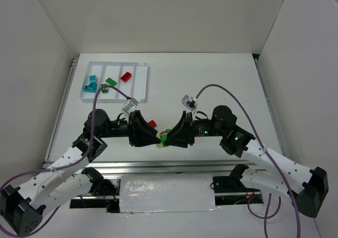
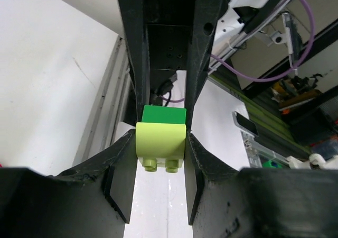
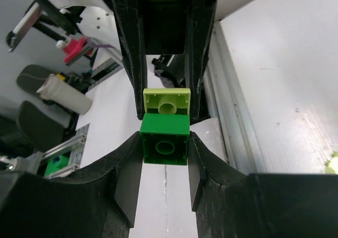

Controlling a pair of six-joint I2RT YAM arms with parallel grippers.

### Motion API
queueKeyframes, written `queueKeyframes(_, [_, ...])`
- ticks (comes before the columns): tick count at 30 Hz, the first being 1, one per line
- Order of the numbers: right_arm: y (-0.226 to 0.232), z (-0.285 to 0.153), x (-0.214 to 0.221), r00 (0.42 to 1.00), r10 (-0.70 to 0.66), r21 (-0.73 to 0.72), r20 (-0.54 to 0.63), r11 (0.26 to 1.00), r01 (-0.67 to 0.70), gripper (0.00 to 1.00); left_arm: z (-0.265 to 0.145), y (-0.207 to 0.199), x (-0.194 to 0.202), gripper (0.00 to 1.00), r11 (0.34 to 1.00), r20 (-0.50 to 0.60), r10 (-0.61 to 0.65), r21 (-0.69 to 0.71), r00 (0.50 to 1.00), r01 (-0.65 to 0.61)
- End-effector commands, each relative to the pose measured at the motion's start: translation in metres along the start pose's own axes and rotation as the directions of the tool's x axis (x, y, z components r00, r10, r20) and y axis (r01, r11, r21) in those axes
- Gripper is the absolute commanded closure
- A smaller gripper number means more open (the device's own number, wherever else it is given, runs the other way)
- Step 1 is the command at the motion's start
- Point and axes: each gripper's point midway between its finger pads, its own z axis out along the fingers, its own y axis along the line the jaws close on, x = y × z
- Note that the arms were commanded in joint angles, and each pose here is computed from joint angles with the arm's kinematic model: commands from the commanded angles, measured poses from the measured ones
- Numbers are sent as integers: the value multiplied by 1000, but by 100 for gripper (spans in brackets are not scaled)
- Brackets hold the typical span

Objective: Sort the legos into containers by color

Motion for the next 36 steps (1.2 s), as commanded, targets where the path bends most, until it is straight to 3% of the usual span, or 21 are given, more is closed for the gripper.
queueKeyframes(1, [-22,-16,-14,995,-66,139,78,989,54,100,2,-5,-17,100,997,17,79,-16,997,-79])
queueKeyframes(9, [-58,-57,-20,988,-64,262,139,965,25,100,5,26,-21,100,991,24,42,-125,999,-39])
queueKeyframes(11, [-66,-61,-20,988,-56,300,145,954,10,100,4,45,-25,100,977,38,22,-211,999,-14])
queueKeyframes(12, [-69,-63,-21,987,-56,324,152,946,4,100,-4,82,-29,100,911,49,-4,-411,999,24])
queueKeyframes(14, [-85,-70,-23,983,-40,415,177,909,-37,100,-24,129,-30,100,760,78,-35,-645,996,77])
queueKeyframes(15, [-89,-72,-22,983,-30,437,182,898,-53,100,-49,170,-30,100,574,100,-37,-812,994,103])
queueKeyframes(17, [-94,-75,-24,979,-21,467,202,881,-78,100,-74,207,-24,100,391,121,-43,-911,992,129])
queueKeyframes(18, [-95,-75,-23,979,-15,469,202,879,-84,100,-92,237,-18,100,264,131,-67,-954,989,144])
queueKeyframes(20, [-91,-75,-21,981,-12,456,195,886,-80,100,-109,272,-19,100,171,146,-100,-972,984,161])
queueKeyframes(23, [-87,-78,-18,980,-17,456,197,887,-76,100,-124,301,-52,100,94,192,-18,-977,981,192])
queueKeyframes(24, [-85,-79,-16,980,-17,454,196,888,-76,100,-138,324,-46,100,37,197,-46,-979,979,199])
queueKeyframes(26, [-80,-80,-14,981,-20,443,191,894,-68,100,-137,343,-75,100,39,209,-15,-977,978,209])
queueKeyframes(27, [-77,-80,-13,982,-22,435,189,898,-63,100,-146,364,-67,100,-1,209,-47,-978,977,209])
queueKeyframes(31, [-74,-81,-5,983,-21,422,183,905,-59,100,-147,401,-101,100,-40,222,-9,-974,975,221])
queueKeyframes(36, [-72,-81,4,985,-7,407,172,911,-65,100,-151,450,-104,98,-106,173,-46,-980,984,167])
